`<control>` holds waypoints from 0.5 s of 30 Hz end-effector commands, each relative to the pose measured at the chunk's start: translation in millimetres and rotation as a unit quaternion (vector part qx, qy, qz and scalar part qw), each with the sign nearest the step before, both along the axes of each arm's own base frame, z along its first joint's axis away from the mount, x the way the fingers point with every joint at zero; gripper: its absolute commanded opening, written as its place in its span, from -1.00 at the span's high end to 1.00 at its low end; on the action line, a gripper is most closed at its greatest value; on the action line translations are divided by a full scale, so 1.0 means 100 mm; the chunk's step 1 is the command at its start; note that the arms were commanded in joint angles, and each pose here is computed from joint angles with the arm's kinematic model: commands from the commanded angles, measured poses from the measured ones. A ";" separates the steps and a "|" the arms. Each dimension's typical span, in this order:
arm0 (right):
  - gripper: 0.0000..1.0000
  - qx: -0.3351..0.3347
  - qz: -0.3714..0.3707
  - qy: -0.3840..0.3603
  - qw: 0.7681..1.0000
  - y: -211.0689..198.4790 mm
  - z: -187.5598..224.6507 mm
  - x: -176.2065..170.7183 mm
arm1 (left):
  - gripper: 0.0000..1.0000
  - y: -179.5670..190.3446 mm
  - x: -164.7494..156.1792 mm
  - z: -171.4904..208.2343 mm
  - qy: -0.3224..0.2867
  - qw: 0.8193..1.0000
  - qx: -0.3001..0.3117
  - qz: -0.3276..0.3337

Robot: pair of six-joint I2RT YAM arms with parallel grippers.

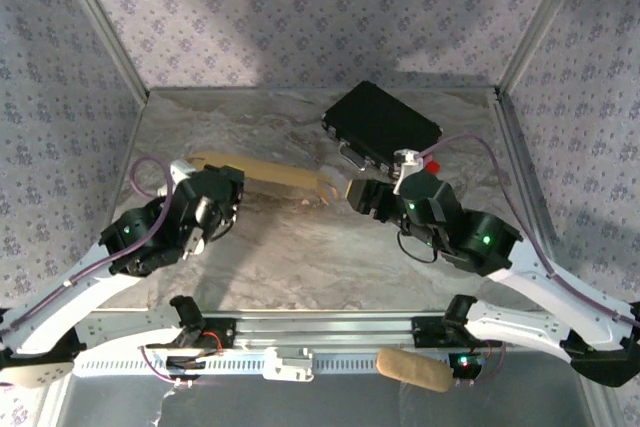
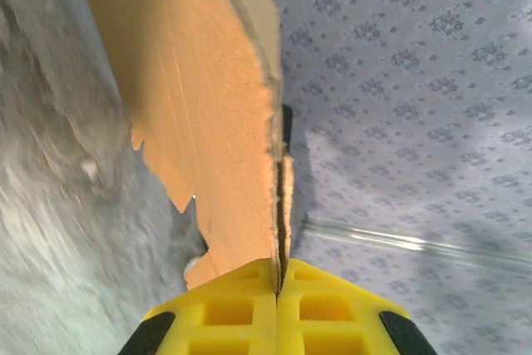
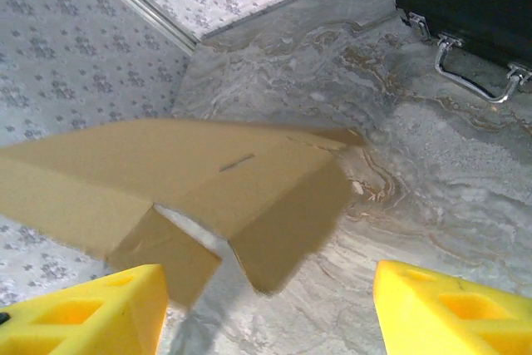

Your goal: Fold the paper box

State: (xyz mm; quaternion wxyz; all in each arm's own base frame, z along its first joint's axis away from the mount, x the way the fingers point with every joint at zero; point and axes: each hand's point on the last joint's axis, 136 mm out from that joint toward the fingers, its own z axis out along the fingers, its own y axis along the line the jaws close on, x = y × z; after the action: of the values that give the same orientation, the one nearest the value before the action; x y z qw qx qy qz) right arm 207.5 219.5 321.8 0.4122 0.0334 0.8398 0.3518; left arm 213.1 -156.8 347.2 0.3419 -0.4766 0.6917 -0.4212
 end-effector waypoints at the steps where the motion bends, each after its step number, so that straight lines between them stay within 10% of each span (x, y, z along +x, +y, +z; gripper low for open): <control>1: -0.35 0.048 -0.039 -0.005 0.998 -0.23 0.28 -0.04 | 1.00 -0.07 -0.08 0.23 0.004 0.993 -0.099 0.058; 10: -0.32 0.041 -0.090 -0.018 0.995 -0.64 0.35 -0.09 | 1.00 -0.17 0.16 0.41 0.029 0.985 -0.123 0.118; 15: -0.31 0.039 -0.098 -0.009 0.994 -0.66 0.28 -0.06 | 1.00 -0.04 0.75 -0.35 0.155 0.965 -0.137 0.160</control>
State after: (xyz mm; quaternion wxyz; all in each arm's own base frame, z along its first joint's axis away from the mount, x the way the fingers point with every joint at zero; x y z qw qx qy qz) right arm 199.5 160.2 352.3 0.4513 0.1106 0.8123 0.3524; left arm 271.8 -156.5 357.9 0.3251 -0.6043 0.6194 -0.3814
